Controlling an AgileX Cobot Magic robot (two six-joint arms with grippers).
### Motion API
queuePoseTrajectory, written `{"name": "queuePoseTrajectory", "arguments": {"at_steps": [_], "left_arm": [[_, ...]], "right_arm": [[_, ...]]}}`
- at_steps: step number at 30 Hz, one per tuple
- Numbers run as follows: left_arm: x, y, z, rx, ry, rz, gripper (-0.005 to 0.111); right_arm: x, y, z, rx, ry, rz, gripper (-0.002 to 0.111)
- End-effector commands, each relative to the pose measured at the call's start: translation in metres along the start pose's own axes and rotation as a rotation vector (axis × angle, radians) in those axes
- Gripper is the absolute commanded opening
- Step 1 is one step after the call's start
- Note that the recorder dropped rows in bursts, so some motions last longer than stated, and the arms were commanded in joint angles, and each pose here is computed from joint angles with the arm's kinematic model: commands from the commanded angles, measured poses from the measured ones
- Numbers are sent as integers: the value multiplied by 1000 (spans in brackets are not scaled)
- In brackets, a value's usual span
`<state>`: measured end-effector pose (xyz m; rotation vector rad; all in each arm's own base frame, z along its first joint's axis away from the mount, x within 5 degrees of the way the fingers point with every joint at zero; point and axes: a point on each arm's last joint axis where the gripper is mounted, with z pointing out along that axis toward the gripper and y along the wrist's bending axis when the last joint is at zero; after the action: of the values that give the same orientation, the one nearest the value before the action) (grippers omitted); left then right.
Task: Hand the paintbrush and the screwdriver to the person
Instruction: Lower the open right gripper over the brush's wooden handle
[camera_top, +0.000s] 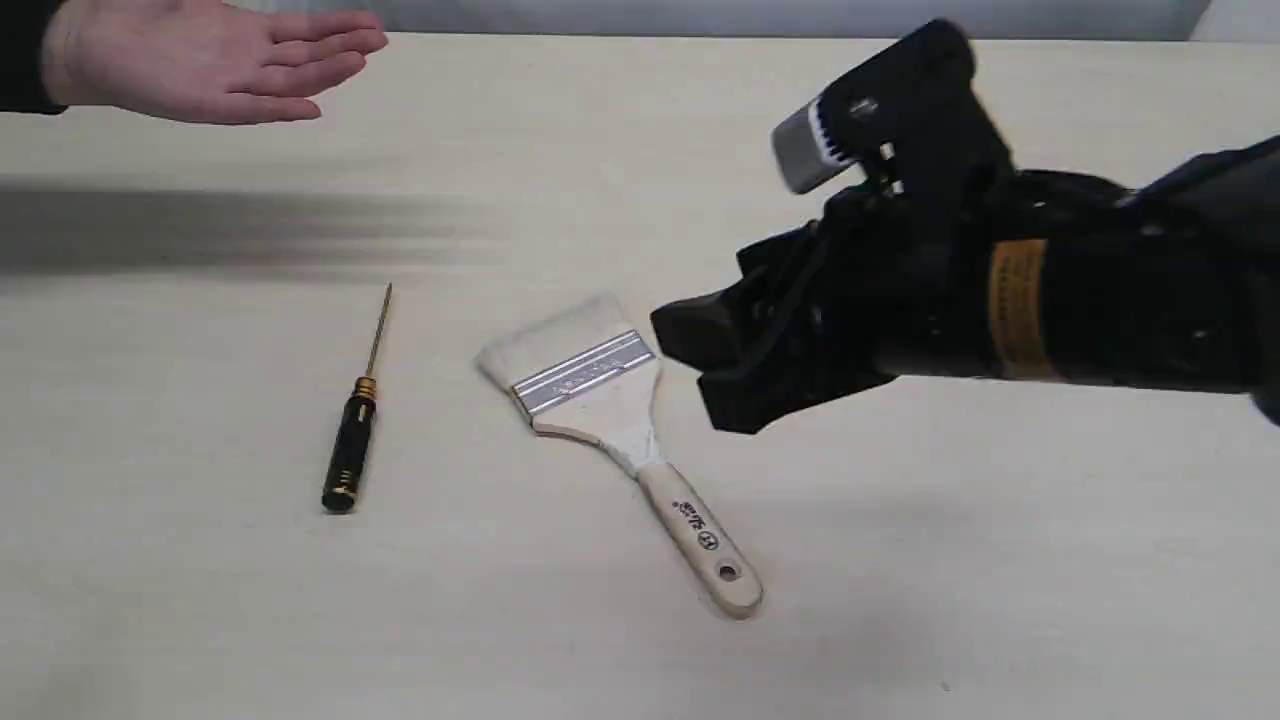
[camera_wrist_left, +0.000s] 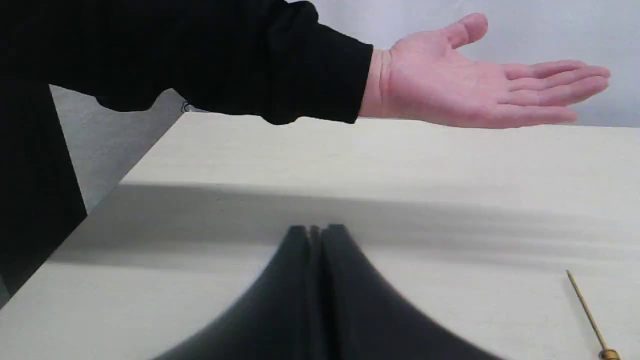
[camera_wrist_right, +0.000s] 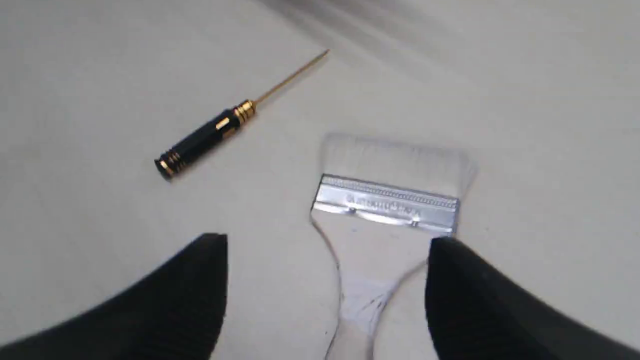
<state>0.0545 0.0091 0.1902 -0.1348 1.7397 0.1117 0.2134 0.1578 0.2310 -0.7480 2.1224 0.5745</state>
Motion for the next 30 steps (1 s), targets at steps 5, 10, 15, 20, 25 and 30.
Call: {"name": "queuePoseTrajectory", "arguments": {"at_steps": [5, 10, 15, 20, 25, 30], "left_arm": [[0, -1, 0, 10, -11, -5, 0], [0, -1, 0, 10, -11, -5, 0], [-1, -1, 0, 10, -14, -3, 0], [0, -1, 0, 9, -11, -1, 0], [0, -1, 0, 9, -11, -1, 0], [0, -1, 0, 9, -11, -1, 0]], "right_arm": [[6, 5, 41, -25, 102, -21, 60], [9, 1, 54, 4, 131, -20, 60], [14, -4, 61, 45, 153, -37, 60], [13, -7, 60, 74, 145, -27, 60], [13, -9, 60, 99, 141, -30, 60], [13, -12, 60, 125, 137, -35, 60]]}}
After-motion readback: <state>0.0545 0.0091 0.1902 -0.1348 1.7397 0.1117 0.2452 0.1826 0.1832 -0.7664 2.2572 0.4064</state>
